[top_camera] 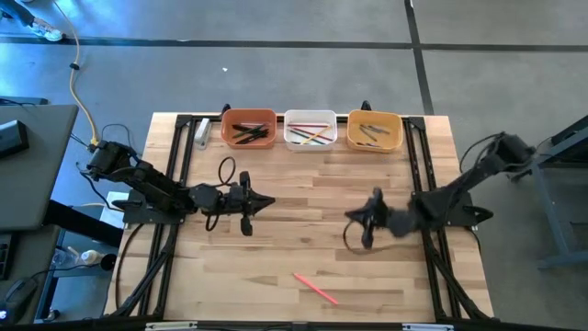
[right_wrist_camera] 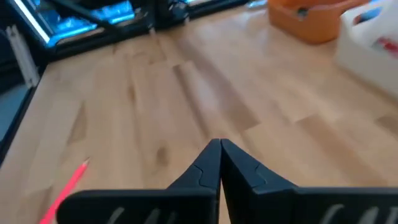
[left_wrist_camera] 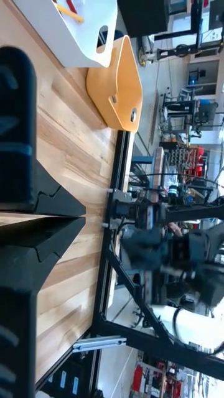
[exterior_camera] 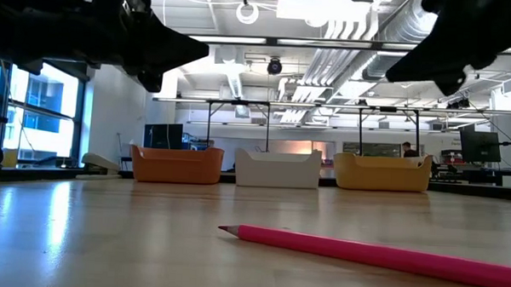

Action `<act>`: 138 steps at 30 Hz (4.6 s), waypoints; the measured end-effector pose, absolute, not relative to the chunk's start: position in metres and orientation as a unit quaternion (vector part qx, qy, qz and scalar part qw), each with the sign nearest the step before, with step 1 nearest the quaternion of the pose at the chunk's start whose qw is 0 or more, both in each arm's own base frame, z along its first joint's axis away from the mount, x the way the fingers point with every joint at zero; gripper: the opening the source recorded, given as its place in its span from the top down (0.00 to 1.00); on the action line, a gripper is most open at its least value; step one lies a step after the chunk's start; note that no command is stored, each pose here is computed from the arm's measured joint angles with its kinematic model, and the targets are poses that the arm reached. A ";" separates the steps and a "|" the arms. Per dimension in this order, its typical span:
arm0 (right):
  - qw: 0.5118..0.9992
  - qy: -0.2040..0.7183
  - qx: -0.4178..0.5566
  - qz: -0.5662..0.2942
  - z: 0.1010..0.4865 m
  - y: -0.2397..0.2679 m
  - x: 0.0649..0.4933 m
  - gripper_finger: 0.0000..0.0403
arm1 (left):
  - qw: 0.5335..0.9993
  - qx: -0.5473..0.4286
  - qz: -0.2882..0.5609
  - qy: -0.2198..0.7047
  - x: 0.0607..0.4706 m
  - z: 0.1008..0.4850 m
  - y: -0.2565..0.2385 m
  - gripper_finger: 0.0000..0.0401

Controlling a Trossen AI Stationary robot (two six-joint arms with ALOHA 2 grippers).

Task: Sort crayons/erasers/pens/pencils in bins
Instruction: Put the pink pencil into the yellow bin

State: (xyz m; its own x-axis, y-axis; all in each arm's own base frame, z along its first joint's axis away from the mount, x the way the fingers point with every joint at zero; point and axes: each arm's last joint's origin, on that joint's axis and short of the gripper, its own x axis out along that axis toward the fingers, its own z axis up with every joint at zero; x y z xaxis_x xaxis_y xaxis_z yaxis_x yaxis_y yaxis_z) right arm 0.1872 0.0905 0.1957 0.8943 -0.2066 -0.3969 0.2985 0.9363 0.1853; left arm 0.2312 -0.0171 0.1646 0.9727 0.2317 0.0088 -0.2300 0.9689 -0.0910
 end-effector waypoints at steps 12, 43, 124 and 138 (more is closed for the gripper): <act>0.932 0.308 0.173 -0.083 0.178 0.200 0.238 1.00 | 0.992 -0.044 0.116 -0.011 0.231 0.165 -0.017 0.99; 0.841 0.518 0.130 -0.089 0.125 0.298 0.288 0.67 | 0.991 -0.069 0.113 -0.012 0.231 0.165 -0.018 0.99; 0.814 0.536 0.017 -0.221 0.207 -0.226 0.324 0.98 | 0.991 -0.051 0.125 -0.010 0.224 0.177 -0.015 0.99; 0.813 0.521 0.061 -0.253 0.191 -0.235 0.330 0.97 | 0.991 -0.051 0.125 -0.008 0.224 0.176 -0.015 0.99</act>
State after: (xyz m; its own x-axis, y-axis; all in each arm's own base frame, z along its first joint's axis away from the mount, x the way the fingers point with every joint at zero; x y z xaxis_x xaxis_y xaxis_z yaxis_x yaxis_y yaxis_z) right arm 0.3299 -0.2351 0.1905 0.3296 -0.3467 -0.8782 0.4745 0.8649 -0.1634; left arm 0.2239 -0.0146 0.1764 0.9687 0.2484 0.0032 -0.2468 0.9637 -0.1023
